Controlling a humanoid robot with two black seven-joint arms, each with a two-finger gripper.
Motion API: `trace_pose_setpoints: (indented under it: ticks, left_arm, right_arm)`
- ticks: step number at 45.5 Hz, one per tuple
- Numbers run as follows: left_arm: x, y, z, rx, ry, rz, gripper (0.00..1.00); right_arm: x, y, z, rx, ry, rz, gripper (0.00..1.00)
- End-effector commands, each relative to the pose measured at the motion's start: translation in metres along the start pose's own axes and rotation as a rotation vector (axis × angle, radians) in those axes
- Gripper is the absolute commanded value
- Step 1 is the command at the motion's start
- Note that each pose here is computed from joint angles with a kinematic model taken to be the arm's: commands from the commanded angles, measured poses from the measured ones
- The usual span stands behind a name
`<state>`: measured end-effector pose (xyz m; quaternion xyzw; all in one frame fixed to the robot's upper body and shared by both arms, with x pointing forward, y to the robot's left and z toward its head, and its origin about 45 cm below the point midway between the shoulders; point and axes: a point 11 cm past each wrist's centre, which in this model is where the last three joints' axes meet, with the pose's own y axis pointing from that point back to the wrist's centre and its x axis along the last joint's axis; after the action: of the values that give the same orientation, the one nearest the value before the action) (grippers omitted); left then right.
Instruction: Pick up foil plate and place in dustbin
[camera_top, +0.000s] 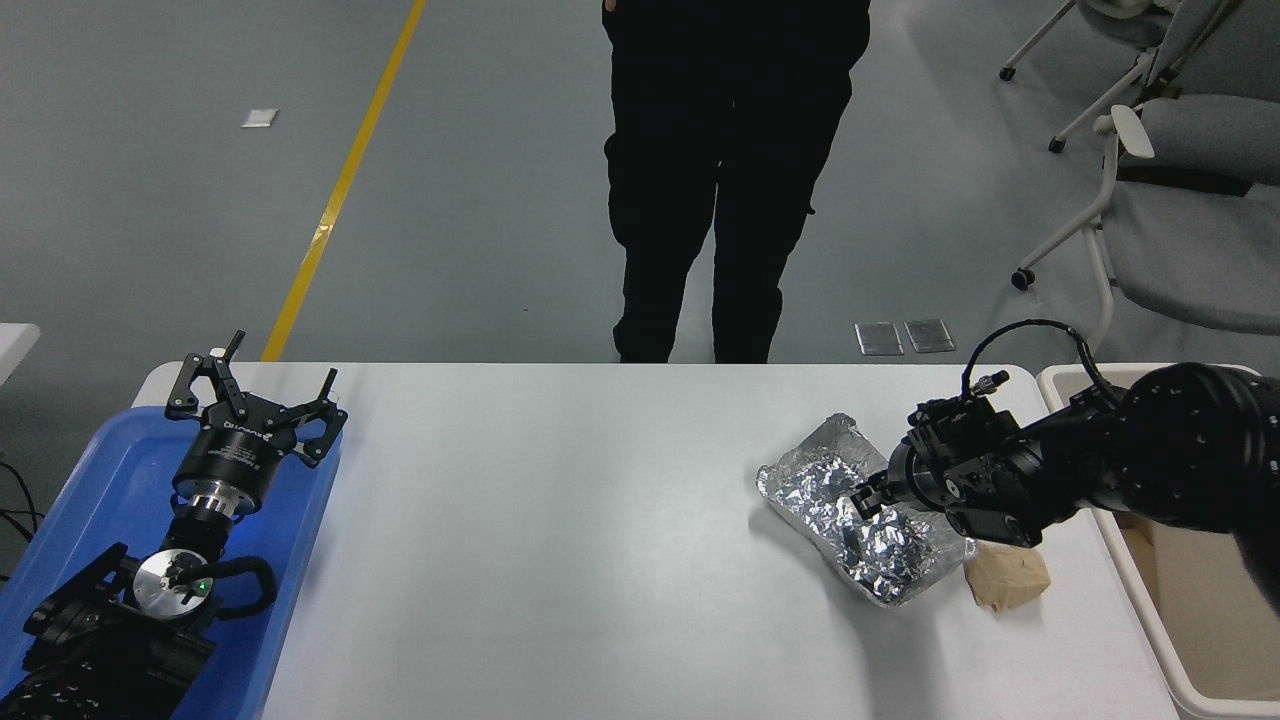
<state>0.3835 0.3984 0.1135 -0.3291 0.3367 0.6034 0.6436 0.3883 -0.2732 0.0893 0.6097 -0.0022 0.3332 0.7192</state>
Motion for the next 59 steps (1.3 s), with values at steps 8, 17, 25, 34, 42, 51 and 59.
trace_pose_setpoints:
  ticks: [8, 17, 25, 34, 42, 51, 59]
  left_arm:
    - [0.000, 0.000, 0.000, -0.001, 0.000, 0.000, 0.99]
    - [0.000, 0.000, 0.000, -0.001, 0.000, 0.000, 0.99]
    - [0.000, 0.000, 0.000, -0.001, 0.000, 0.000, 0.99]
    - [0.000, 0.000, 0.000, -0.001, 0.000, 0.000, 0.99]
    - [0.000, 0.000, 0.000, -0.001, 0.000, 0.000, 0.99]
    - [0.000, 0.000, 0.000, -0.001, 0.000, 0.000, 0.99]
    - [0.000, 0.000, 0.000, 0.001, 0.000, 0.000, 0.99]
  right_arm:
    - [-0.030, -0.023, 0.000, -0.032, 0.024, -0.022, 0.75]
    - [-0.033, -0.026, -0.004, -0.026, 0.017, -0.023, 0.63]
    - [-0.034, -0.026, -0.004, -0.029, -0.020, -0.028, 0.28]
    - [-0.042, -0.025, -0.004, -0.027, -0.144, -0.058, 0.00]
    - [-0.049, -0.024, -0.009, -0.012, -0.177, -0.098, 0.00]
    - [-0.050, -0.018, -0.006, 0.001, -0.298, -0.106, 0.00]
    - [-0.038, 0.000, 0.007, 0.009, -0.409, -0.107, 0.00]
